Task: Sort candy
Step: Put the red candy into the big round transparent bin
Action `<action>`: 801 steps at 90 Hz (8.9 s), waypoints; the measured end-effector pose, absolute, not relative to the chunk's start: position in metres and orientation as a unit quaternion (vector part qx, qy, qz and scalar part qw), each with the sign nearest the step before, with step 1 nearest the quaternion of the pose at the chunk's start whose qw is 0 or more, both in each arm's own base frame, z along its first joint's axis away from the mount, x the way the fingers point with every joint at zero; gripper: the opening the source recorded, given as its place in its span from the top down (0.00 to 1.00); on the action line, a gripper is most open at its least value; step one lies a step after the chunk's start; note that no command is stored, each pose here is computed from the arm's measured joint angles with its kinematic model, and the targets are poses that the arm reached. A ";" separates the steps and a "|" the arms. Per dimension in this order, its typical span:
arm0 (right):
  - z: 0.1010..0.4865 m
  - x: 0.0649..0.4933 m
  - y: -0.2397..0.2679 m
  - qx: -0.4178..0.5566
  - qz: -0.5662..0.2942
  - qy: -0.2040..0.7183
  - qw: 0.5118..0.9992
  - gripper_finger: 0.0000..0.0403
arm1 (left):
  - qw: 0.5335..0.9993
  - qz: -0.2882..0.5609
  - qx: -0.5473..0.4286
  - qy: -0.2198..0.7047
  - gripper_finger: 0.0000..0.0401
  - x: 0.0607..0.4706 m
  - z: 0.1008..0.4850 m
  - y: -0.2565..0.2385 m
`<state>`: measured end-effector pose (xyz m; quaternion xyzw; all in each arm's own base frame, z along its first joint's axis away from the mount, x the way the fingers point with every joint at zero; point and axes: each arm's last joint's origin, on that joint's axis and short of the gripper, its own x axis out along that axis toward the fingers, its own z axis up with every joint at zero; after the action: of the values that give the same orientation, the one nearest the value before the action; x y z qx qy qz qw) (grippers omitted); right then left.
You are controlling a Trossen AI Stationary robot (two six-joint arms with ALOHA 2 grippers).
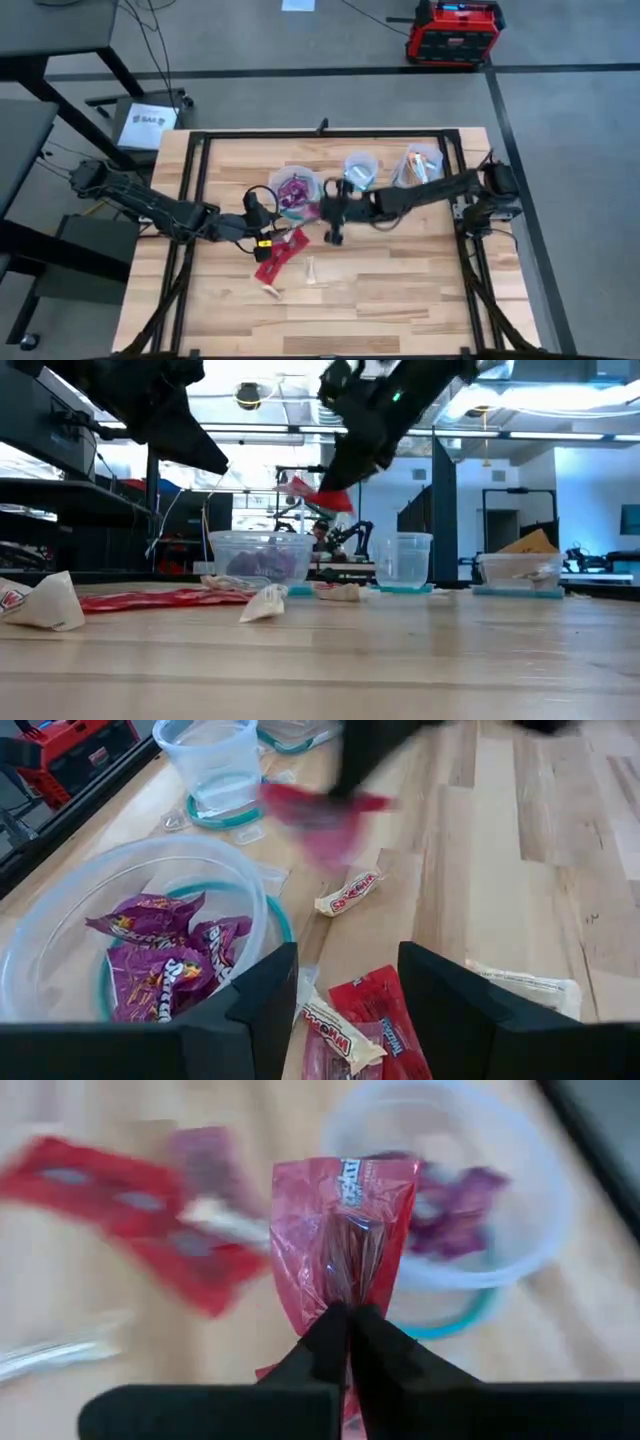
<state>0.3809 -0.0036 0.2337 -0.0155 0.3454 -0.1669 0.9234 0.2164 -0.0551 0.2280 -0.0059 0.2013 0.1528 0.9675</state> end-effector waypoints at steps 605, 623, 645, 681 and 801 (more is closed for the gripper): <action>0.169 0.445 0.052 -0.121 0.038 0.413 0.902 1.00 | 0.915 0.135 -0.127 0.357 0.70 0.198 0.190 -0.025; 0.250 0.426 0.020 -0.138 -0.011 0.339 0.931 1.00 | 0.916 0.134 -0.127 0.356 0.70 0.199 0.191 -0.025; 0.259 0.425 -0.055 -0.077 -0.096 0.314 0.941 0.99 | 0.919 0.131 -0.126 0.351 0.70 0.199 0.191 -0.025; 0.252 0.421 -0.052 -0.050 -0.085 0.349 0.932 0.54 | 0.919 0.126 -0.121 0.353 0.70 0.199 0.191 -0.027; 0.214 0.290 0.168 -0.016 -0.133 0.313 0.940 0.41 | 0.851 0.081 -0.094 0.511 0.99 0.211 0.153 -0.038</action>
<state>0.2900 0.1680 0.2141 -0.0160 0.3126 -0.1327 0.9404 0.2108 -0.0380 0.1526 -0.0944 0.5109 0.0805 0.8506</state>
